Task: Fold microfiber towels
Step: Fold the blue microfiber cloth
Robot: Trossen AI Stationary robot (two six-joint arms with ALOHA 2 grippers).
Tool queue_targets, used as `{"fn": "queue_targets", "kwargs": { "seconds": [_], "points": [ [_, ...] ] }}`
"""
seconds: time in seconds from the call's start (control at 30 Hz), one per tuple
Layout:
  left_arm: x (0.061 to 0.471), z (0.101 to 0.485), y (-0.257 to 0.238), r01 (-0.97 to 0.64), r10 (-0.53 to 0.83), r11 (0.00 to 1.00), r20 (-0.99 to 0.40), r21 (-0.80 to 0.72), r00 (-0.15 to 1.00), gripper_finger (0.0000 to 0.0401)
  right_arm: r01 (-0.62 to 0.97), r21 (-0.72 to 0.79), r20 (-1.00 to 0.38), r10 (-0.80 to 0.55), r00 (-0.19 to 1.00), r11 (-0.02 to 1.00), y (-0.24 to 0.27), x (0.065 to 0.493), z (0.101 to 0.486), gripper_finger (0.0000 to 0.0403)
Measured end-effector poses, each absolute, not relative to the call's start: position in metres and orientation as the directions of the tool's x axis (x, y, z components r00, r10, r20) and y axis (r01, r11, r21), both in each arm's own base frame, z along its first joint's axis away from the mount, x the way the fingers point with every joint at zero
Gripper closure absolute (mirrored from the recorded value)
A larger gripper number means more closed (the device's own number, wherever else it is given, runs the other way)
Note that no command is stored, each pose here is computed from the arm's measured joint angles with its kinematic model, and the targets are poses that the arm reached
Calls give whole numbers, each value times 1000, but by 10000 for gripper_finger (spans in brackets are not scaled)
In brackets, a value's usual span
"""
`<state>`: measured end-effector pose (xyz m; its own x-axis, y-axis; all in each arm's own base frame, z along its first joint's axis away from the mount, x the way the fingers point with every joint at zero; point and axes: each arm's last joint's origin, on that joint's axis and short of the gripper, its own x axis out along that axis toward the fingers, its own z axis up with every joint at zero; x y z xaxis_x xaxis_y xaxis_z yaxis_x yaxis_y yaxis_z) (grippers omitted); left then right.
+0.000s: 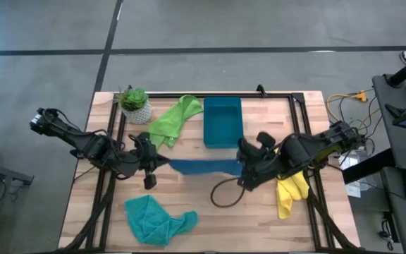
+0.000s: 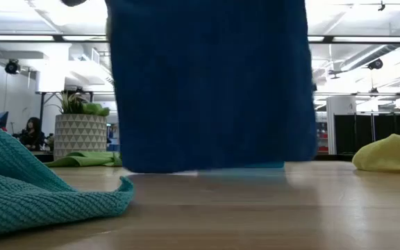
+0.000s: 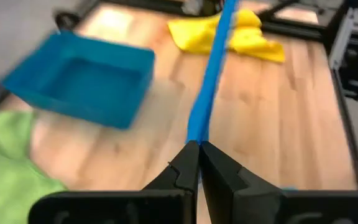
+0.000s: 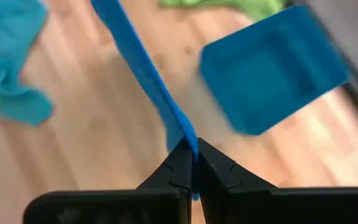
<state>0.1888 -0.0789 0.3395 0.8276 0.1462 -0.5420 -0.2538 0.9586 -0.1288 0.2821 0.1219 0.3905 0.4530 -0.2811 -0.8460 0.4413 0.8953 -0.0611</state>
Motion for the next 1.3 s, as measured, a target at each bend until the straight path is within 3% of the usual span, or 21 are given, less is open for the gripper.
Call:
{"fn": "queue_targets", "kwargs": {
  "seconds": [0.13, 0.33, 0.53, 0.67, 0.77, 0.9, 1.1, 1.3],
  "points": [
    [183, 334, -78, -219, 77, 957, -562, -190, 824, 401, 401, 65, -844, -164, 511, 914, 128, 280, 373, 394],
    [179, 349, -82, -35, -160, 928, -479, -372, 863, 401, 325, 337, -804, 91, 587, 884, 126, 262, 372, 394],
    [186, 350, -101, 109, -431, 788, -418, -605, 799, 401, 247, 560, -707, 300, 640, 791, 146, 248, 381, 394],
    [189, 356, -124, 217, -544, 709, -324, -671, 774, 401, 153, 663, -627, 431, 649, 733, 173, 243, 387, 394],
    [192, 349, -133, 205, -535, 723, -347, -660, 770, 401, 134, 652, -644, 451, 618, 746, 188, 240, 379, 394],
    [199, 323, -135, 85, -437, 807, -496, -584, 751, 401, 179, 576, -730, 404, 551, 798, 188, 242, 347, 394],
    [211, 283, -124, -57, -253, 904, -638, -423, 728, 401, 298, 418, -856, 261, 446, 858, 159, 246, 281, 394],
    [215, 254, -106, -153, -135, 929, -695, -336, 706, 401, 341, 377, -877, 214, 430, 861, 128, 253, 242, 394]
  ]
}}
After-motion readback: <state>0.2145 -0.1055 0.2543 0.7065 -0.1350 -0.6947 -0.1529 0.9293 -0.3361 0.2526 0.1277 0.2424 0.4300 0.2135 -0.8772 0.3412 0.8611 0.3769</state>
